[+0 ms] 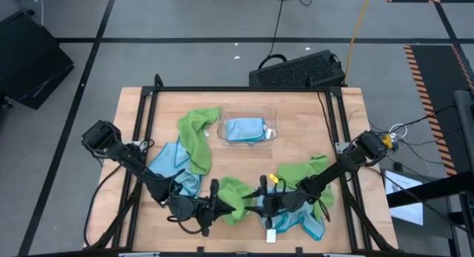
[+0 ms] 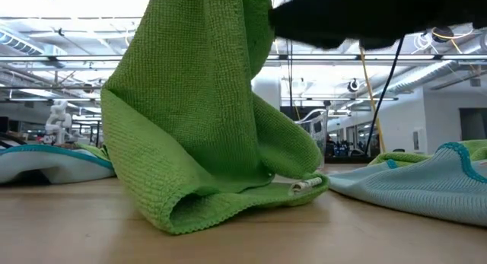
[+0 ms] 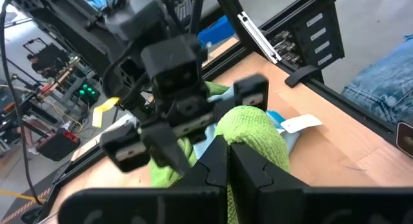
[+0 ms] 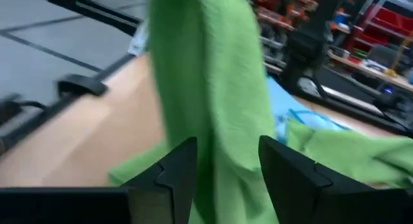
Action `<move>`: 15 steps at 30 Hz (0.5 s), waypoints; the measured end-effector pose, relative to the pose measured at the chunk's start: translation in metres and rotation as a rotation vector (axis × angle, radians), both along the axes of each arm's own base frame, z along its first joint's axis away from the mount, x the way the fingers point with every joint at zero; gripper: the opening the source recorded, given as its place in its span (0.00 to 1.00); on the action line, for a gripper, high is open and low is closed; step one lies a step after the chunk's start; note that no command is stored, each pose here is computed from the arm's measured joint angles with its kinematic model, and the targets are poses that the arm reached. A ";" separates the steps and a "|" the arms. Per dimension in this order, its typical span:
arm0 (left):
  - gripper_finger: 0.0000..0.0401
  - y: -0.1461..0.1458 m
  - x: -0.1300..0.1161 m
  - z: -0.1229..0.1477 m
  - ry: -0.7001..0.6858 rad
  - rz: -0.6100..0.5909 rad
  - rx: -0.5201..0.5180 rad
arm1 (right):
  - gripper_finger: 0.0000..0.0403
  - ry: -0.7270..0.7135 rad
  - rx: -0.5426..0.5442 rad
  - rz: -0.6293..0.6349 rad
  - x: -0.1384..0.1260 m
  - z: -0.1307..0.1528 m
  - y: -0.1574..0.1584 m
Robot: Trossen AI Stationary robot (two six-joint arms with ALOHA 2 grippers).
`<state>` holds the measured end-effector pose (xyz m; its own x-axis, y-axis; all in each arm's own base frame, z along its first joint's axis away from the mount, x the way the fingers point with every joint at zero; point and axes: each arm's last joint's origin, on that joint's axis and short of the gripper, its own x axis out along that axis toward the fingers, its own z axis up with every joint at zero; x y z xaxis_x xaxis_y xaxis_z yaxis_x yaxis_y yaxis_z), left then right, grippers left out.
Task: Fold microfiber towels
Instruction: Fold the bottom left green microfiber cloth
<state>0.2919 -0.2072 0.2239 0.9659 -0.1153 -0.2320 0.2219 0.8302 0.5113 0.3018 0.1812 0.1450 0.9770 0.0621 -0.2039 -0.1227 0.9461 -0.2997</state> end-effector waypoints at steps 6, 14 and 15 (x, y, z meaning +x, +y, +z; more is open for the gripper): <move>0.01 0.000 0.000 -0.001 0.008 0.008 0.003 | 0.12 -0.007 -0.021 -0.083 0.003 -0.001 -0.007; 0.04 0.011 -0.001 -0.007 0.014 0.323 -0.041 | 0.02 0.042 -0.089 -0.239 -0.006 0.012 -0.013; 0.06 0.014 -0.002 -0.009 0.015 0.389 -0.048 | 0.01 0.059 -0.100 -0.276 -0.009 0.014 -0.015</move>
